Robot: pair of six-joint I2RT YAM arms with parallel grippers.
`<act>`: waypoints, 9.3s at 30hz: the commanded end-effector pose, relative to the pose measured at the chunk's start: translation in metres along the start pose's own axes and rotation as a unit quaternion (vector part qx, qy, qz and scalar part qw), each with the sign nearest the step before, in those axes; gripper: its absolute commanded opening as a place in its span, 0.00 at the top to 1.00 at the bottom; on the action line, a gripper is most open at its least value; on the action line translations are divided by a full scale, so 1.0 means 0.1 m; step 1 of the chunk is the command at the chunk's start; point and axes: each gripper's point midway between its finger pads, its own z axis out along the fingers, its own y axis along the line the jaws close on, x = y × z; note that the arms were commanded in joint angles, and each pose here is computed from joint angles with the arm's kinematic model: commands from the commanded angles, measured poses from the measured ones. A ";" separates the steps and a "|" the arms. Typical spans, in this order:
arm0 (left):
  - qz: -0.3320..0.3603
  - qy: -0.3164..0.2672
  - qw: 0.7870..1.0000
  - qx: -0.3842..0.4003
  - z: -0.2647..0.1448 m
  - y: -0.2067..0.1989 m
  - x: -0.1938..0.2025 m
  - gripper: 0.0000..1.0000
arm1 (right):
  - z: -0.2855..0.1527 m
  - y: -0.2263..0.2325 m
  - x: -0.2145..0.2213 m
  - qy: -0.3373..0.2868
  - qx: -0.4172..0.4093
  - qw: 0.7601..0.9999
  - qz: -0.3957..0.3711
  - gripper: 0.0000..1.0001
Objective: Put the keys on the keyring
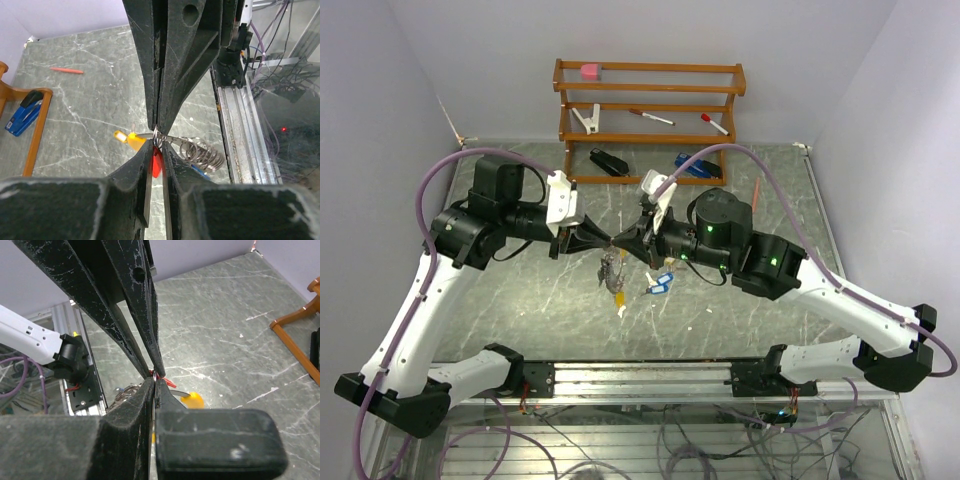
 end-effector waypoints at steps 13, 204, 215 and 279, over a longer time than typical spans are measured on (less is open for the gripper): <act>0.035 0.014 0.999 -0.006 -0.04 -0.03 0.03 0.80 | -0.07 -0.07 -0.33 -0.065 0.005 0.997 0.028 1.00; 0.136 -0.016 0.982 -0.132 -0.25 0.25 -0.33 0.49 | -0.04 -0.07 -0.69 -0.156 -0.001 0.983 0.097 1.00; 0.129 -0.031 0.984 -0.116 -0.18 0.26 -0.35 0.68 | -0.03 -0.04 -0.70 -0.159 -0.008 0.982 0.101 1.00; 0.154 -0.023 0.983 -0.096 -0.25 0.04 -0.35 0.65 | 0.05 -0.28 -0.57 -0.190 0.055 0.966 0.169 1.00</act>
